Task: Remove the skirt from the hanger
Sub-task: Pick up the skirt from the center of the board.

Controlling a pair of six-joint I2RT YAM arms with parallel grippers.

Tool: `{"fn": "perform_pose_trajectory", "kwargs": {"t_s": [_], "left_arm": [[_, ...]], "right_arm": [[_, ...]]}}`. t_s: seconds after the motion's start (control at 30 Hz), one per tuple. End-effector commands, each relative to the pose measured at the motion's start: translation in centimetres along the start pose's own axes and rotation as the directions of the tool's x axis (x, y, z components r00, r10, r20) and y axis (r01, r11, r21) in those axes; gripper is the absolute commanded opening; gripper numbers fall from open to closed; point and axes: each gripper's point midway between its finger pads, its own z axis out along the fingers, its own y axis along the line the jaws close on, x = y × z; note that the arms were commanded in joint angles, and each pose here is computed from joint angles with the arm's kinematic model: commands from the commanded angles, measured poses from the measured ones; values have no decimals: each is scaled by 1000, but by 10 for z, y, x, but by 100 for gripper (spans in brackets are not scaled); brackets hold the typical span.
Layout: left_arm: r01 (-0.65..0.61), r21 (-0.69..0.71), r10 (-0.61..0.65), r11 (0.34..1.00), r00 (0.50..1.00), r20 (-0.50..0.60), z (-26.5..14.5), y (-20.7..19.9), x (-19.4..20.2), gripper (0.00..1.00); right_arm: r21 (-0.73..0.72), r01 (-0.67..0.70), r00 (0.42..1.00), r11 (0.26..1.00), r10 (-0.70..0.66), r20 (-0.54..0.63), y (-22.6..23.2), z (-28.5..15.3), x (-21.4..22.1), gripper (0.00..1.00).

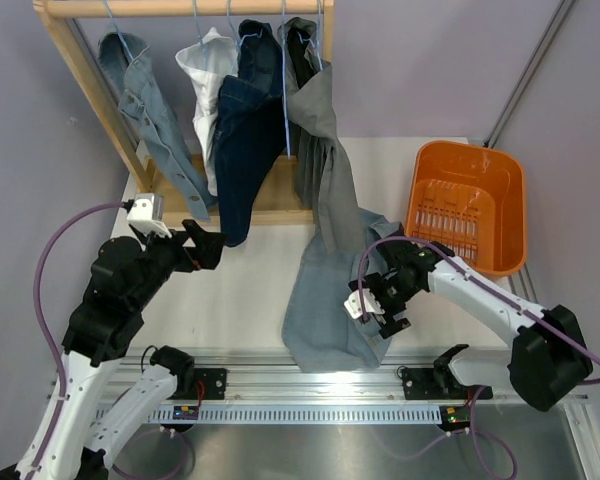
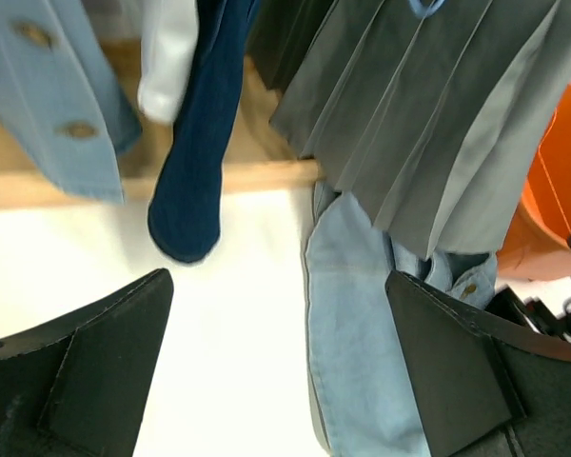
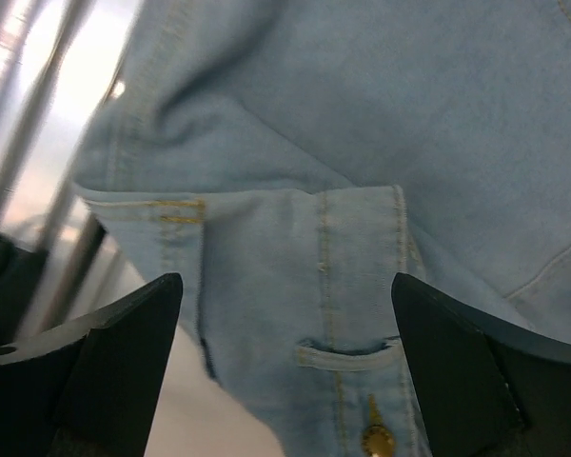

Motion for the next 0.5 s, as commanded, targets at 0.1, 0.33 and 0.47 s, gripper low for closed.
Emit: {"fn": "perform_pose_trajectory", "kwargs": {"t_s": [0.1,0.33,0.47], "left_arm": [[74,-1,-74,997,997,5,-3,4,16,99],[94,-4,-94,996,995,-15,-1,8,32,99],[95,15,-94,995,995,-32,2,5,37,99]], "right_arm": [[24,141,980,990,-137,-142,-51,16,29,100],[-168,75,969,983,-111,-218,-30,39,55,99],[-178,21,970,984,-63,-236,-28,47,58,95]]}}
